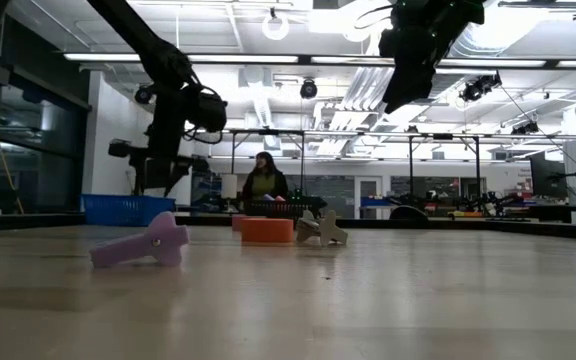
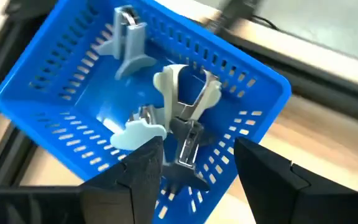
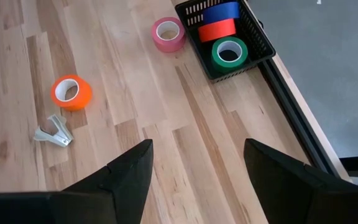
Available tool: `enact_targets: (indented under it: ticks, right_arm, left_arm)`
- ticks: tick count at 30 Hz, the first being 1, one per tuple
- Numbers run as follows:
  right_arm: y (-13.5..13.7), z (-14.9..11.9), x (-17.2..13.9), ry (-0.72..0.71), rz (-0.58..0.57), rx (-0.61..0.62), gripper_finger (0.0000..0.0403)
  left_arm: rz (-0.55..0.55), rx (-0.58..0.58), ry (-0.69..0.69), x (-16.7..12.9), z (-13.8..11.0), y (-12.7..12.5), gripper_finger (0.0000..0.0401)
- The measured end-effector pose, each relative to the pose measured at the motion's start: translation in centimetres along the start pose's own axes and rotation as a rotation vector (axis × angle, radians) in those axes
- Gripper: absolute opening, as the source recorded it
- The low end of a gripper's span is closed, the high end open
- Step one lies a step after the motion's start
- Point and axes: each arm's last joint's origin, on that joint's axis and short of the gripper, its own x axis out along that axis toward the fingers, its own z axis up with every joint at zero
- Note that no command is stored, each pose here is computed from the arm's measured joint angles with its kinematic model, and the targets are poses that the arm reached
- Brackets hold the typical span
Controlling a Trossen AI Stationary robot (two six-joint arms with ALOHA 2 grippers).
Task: Pick and place Stapler, Stapler remover, tape
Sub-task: Put the pink tape into the black bin
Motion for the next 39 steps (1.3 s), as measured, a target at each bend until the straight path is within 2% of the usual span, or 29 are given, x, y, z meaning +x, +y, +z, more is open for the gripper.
enact_targets:
  ticks: [6, 9, 18, 22, 28, 32, 39]
  right_arm:
    - [0.0, 0.0, 0.0, 0.0, 0.0, -0.014, 0.0243]
    - [0.0, 0.0, 0.0, 0.0, 0.0, -0.018, 0.0243]
    - [0.0, 0.0, 0.0, 0.0, 0.002, -0.029, 0.0243]
    - [0.0, 0.0, 0.0, 0.001, 0.003, -0.028, 0.0243]
    - [0.0, -0.1, 0.0, 0.006, 0.005, -0.037, 0.0243]
    - [0.0, -0.1, 0.0, 0.005, 0.005, -0.041, 0.0243]
    - [0.0, 0.0, 0.0, -0.002, 0.003, -0.045, 0.0243]
  left_arm:
    - [-0.082, 0.207, 0.046, -1.0, -1.9, -1.1, 0.0195]
    - [-0.073, 0.243, 0.02, -1.4, -2.5, -1.2, 0.0195]
    - [0.027, 0.085, -0.005, -1.0, -1.9, -0.2, 0.0195]
    - [0.014, 0.067, -0.006, -1.3, -1.6, -0.2, 0.0195]
    - [-0.069, 0.214, -0.034, -3.6, -0.4, -1.4, 0.0195]
    - [-0.172, 0.354, -0.018, -5.1, 0.1, -2.4, 0.0195]
    - [-0.48, 0.687, 0.048, -6.8, -1.2, -4.5, 0.0195]
